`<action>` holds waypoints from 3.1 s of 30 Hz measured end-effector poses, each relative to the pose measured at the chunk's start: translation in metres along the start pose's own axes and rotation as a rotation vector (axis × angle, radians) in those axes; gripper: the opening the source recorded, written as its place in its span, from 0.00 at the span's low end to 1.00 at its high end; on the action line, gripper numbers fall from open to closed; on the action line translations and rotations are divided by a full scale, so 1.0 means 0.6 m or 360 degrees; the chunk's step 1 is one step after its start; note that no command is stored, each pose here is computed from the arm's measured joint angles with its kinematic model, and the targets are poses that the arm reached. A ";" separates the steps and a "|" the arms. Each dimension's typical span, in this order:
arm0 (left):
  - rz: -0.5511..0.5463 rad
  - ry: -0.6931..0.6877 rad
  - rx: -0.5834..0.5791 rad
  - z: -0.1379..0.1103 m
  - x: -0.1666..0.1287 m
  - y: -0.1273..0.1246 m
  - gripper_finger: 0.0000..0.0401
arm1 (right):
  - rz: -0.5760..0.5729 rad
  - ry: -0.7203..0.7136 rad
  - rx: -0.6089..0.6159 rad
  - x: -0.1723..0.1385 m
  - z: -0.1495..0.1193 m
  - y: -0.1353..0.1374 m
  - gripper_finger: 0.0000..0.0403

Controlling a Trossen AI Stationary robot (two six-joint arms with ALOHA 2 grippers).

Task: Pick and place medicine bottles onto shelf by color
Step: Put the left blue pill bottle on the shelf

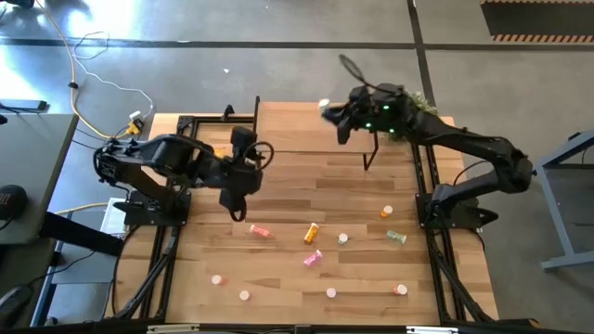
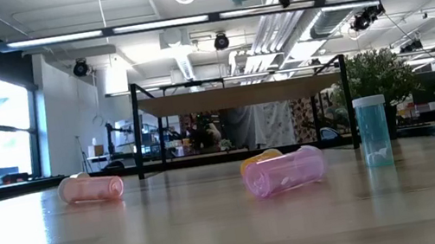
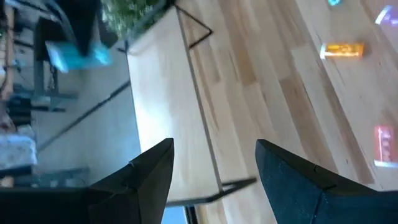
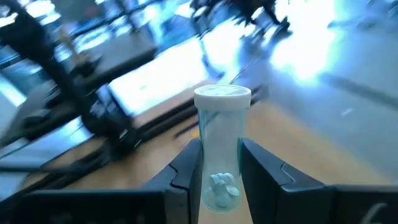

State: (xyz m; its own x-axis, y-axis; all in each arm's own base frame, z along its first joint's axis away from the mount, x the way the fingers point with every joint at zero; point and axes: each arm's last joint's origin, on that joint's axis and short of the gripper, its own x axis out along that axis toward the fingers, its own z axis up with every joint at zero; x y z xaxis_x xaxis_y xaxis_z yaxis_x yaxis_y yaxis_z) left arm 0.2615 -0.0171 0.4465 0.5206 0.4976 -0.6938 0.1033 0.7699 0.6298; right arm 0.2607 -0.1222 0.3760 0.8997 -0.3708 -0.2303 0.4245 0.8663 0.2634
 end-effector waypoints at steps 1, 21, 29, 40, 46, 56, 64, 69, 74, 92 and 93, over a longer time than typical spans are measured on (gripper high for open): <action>0.0010 -0.0002 -0.0036 -0.003 0.000 0.005 0.54 | -0.0052 -0.0047 -0.0004 -0.009 0.006 0.000 0.20; -0.0155 -0.0292 -0.0710 -0.077 0.037 -0.001 0.53 | -0.0784 -0.0107 0.0062 -0.029 -0.056 0.010 0.20; -0.0106 -0.0365 -0.0922 -0.096 0.098 0.007 0.53 | -0.0947 -0.0193 0.0075 -0.019 -0.118 0.022 0.20; 0.0084 -0.0550 -0.1200 -0.129 0.159 0.067 0.53 | -0.1292 -0.0449 0.0079 -0.021 -0.223 0.003 0.20; 0.0147 -0.0499 -0.1264 -0.164 0.178 0.103 0.53 | -0.1247 -0.0565 0.0169 -0.024 -0.238 -0.002 0.20; 0.0124 -0.0502 -0.1392 -0.222 0.188 0.148 0.53 | -0.1497 -0.0551 -0.0011 0.045 -0.202 0.018 0.20; 0.0160 -0.0495 -0.1302 -0.238 0.189 0.159 0.53 | -0.1667 -0.0536 0.0038 0.142 -0.231 0.001 0.20; 0.0161 -0.0480 -0.1306 -0.244 0.190 0.162 0.53 | -0.1709 -0.0485 -0.0057 0.193 -0.220 0.001 0.20; 0.0155 -0.0485 -0.1302 -0.244 0.190 0.162 0.53 | -0.1732 -0.0486 -0.0034 0.218 -0.217 -0.004 0.20; 0.0153 -0.0525 -0.1283 -0.249 0.189 0.168 0.53 | -0.1231 -0.0365 -0.0078 0.256 -0.226 -0.037 0.20; 0.0152 -0.0524 -0.1283 -0.249 0.189 0.168 0.53 | -0.1230 -0.0374 -0.0075 0.258 -0.227 -0.039 0.20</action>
State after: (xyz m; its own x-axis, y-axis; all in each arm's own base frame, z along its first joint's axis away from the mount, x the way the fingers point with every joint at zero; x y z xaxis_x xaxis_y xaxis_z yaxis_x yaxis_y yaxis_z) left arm 0.2045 0.1764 0.3789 0.7274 0.5298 -0.4362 -0.5191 0.8405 0.1552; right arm 0.3763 -0.1543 0.2065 0.3536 -0.9267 -0.1271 0.9352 0.3473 0.0694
